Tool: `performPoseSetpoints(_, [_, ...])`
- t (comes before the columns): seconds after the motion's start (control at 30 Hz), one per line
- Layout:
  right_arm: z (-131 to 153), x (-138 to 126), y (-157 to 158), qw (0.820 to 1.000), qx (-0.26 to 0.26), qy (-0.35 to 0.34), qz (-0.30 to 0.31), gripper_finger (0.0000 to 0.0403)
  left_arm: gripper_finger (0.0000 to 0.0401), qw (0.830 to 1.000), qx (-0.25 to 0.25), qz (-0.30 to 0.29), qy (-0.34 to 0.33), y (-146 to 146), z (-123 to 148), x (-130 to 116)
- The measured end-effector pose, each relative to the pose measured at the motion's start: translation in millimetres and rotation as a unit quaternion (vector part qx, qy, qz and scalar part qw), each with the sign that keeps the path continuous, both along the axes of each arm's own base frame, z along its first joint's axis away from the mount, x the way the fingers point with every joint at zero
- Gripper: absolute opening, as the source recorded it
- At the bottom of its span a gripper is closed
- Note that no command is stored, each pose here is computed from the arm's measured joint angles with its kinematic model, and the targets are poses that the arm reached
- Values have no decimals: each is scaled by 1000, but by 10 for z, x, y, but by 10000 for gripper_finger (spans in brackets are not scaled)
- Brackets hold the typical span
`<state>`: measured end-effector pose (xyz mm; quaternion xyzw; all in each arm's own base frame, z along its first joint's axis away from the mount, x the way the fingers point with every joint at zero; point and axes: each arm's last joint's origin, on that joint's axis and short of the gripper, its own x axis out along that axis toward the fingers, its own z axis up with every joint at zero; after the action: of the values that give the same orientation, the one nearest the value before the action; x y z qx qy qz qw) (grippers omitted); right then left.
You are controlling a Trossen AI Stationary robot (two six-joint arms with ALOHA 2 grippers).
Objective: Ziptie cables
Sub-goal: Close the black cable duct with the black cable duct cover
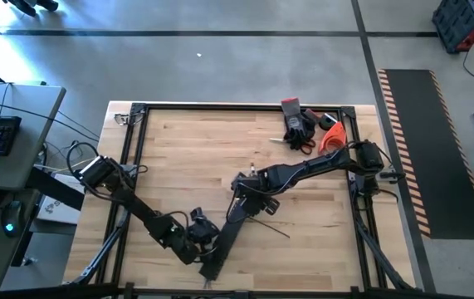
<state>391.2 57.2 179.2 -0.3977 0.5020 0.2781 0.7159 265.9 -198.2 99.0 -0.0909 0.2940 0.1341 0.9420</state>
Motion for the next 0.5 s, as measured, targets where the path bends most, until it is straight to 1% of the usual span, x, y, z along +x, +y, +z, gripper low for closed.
performPoseSetpoints(0.13, [6,5,16,1000,3,-4,6,194,0,1000,8,-14,6,38,2,42])
performPoseSetpoints(0.3, [4,7,-21,999,26,-1,-41,187,0,1000,6,-14,9,68,1,66])
performPoseSetpoints(0.4, [1,3,-59,998,43,7,-49,199,0,1000,7,-14,8,67,3,68])
performPoseSetpoints(0.5, [0,3,-64,998,44,8,-53,229,0,1000,7,-14,8,67,4,68])
